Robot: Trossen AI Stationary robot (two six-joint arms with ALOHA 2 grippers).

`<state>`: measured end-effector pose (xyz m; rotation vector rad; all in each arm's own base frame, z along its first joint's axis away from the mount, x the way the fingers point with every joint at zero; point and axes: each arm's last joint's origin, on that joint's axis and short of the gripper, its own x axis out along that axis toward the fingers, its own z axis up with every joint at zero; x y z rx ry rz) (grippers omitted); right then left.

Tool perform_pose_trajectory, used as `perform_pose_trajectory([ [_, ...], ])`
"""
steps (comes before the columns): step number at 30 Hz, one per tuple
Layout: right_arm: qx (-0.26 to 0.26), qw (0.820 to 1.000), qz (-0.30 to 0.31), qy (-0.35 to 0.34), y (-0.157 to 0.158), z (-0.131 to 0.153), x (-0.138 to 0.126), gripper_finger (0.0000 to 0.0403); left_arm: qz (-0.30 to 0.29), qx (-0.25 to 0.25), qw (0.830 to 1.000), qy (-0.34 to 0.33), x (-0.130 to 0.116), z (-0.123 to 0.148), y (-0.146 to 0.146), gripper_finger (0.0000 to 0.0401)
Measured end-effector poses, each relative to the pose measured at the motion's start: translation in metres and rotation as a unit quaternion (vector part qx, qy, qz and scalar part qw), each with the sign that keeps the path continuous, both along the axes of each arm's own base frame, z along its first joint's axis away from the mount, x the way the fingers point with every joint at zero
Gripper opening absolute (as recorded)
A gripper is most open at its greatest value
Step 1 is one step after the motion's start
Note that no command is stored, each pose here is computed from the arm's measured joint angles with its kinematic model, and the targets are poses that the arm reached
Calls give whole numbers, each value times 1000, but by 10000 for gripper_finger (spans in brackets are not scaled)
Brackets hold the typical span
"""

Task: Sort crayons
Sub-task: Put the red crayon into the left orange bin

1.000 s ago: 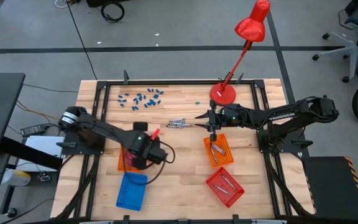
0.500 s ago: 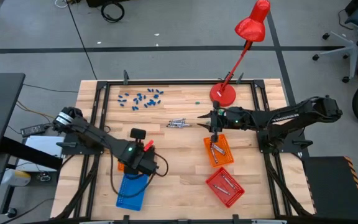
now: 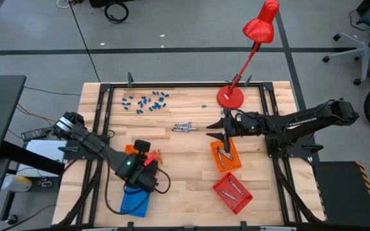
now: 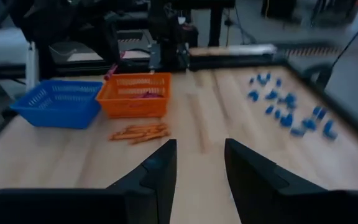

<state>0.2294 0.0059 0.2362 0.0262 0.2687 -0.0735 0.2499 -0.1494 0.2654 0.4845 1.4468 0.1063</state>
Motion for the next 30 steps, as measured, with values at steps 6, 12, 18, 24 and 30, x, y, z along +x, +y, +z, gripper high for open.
perform_pose_trajectory([
  [6,58,998,-1,-4,1,0,0,139,-28,9,999,40,-13,-11,-7,30],
  [12,61,998,-4,-7,1,1,0,139,-116,48,986,112,-36,-54,-7,30],
  [18,61,998,-4,-15,1,2,1,139,-172,83,971,146,-48,-85,2,30],
  [24,61,998,-4,-18,1,3,1,139,-213,77,963,145,-47,-92,1,30],
  [30,61,998,-4,-18,1,3,1,139,-227,78,959,149,-47,-92,1,37],
])
